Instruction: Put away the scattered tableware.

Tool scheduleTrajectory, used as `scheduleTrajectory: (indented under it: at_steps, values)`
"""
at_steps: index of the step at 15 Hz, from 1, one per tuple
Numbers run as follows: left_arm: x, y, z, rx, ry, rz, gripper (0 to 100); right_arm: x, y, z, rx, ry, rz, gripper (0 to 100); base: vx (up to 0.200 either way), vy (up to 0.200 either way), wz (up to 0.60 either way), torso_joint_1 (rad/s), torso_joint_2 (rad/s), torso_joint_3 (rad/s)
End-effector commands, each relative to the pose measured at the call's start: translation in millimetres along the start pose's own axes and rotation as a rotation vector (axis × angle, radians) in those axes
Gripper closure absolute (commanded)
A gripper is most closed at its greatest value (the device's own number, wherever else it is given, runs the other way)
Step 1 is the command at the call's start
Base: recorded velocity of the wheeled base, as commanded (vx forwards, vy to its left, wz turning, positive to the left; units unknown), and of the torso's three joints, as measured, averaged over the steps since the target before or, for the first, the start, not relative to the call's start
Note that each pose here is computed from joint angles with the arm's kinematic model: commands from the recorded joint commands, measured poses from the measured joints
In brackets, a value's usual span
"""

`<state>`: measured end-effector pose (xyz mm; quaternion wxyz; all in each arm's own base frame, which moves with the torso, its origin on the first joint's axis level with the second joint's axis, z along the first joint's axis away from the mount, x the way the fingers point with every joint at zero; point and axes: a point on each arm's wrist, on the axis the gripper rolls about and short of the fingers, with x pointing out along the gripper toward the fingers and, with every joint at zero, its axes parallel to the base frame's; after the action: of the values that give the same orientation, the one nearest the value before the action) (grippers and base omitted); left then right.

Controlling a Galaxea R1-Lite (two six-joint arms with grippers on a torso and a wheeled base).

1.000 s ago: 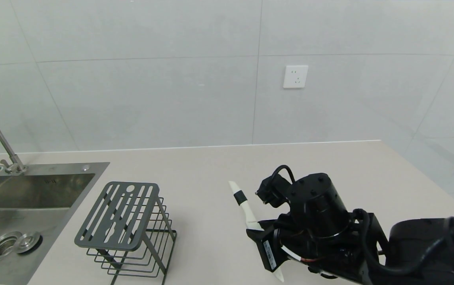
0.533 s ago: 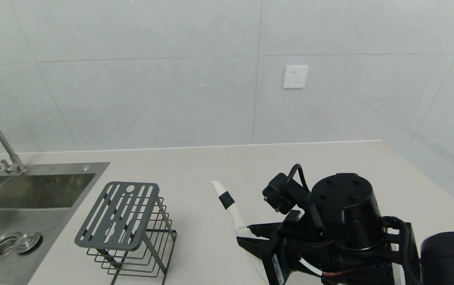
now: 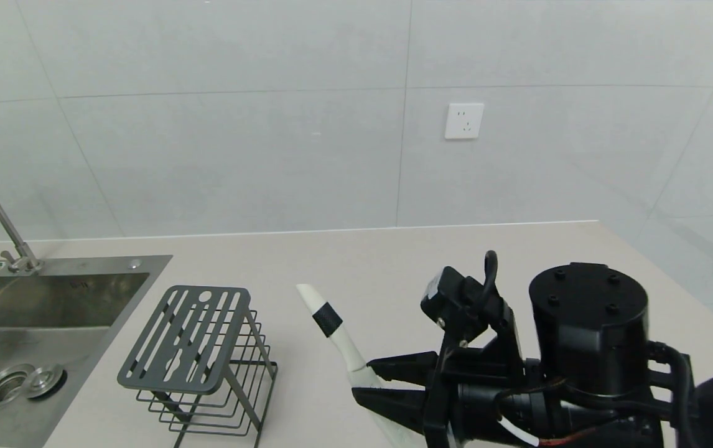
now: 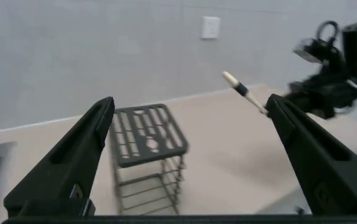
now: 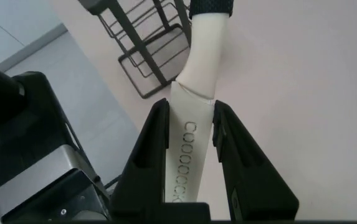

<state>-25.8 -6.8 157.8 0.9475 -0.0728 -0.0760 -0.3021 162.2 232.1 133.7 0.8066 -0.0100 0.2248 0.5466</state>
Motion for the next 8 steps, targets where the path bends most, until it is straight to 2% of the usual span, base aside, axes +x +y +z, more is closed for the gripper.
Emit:
scheduleTrajectory:
  at_steps: [1,2,3,4,5,6,7,8]
  values:
    - [27.1,7.5,13.0,-0.227,0.179,-0.227,0,-11.3,3.7,-1.2,-0.004,-0.024,0.052,100,0.0,0.0,0.0,0.0,0.0,0.0]
    - [31.3,7.6,16.0,-0.287,0.211,-0.288,0,-12.5,3.9,-2.0,0.0,-0.025,0.068,100,0.0,0.0,0.0,0.0,0.0,0.0]
    - [34.6,7.4,19.3,-0.329,0.236,-0.335,0,-13.3,3.9,-2.4,0.001,-0.027,0.077,100,0.0,0.0,0.0,0.0,0.0,0.0]
    - [46.0,9.4,25.7,-0.384,0.278,-0.379,0,-13.6,4.2,-1.0,-0.002,-0.04,0.1,100,0.0,0.0,0.0,0.0,0.0,0.0]
    - [57.3,12.4,27.4,-0.401,0.305,-0.383,0,-13.7,4.4,0.5,-0.003,-0.049,0.115,100,0.0,0.0,0.0,0.0,0.0,0.0]
    - [60.1,13.3,27.1,-0.405,0.311,-0.383,0,-13.4,4.3,0.5,-0.003,-0.05,0.118,100,0.0,0.0,0.0,0.0,0.0,0.0]
    - [88.2,22.7,24.0,-0.429,0.36,-0.366,0,-12.9,4.6,3.7,-0.01,-0.07,0.123,100,0.0,0.0,0.0,0.0,0.0,0.0]
    - [108.8,29.6,21.7,-0.437,0.375,-0.357,0,-12.9,4.7,3.8,-0.009,-0.071,0.124,100,0.0,0.0,0.0,0.0,0.0,0.0]
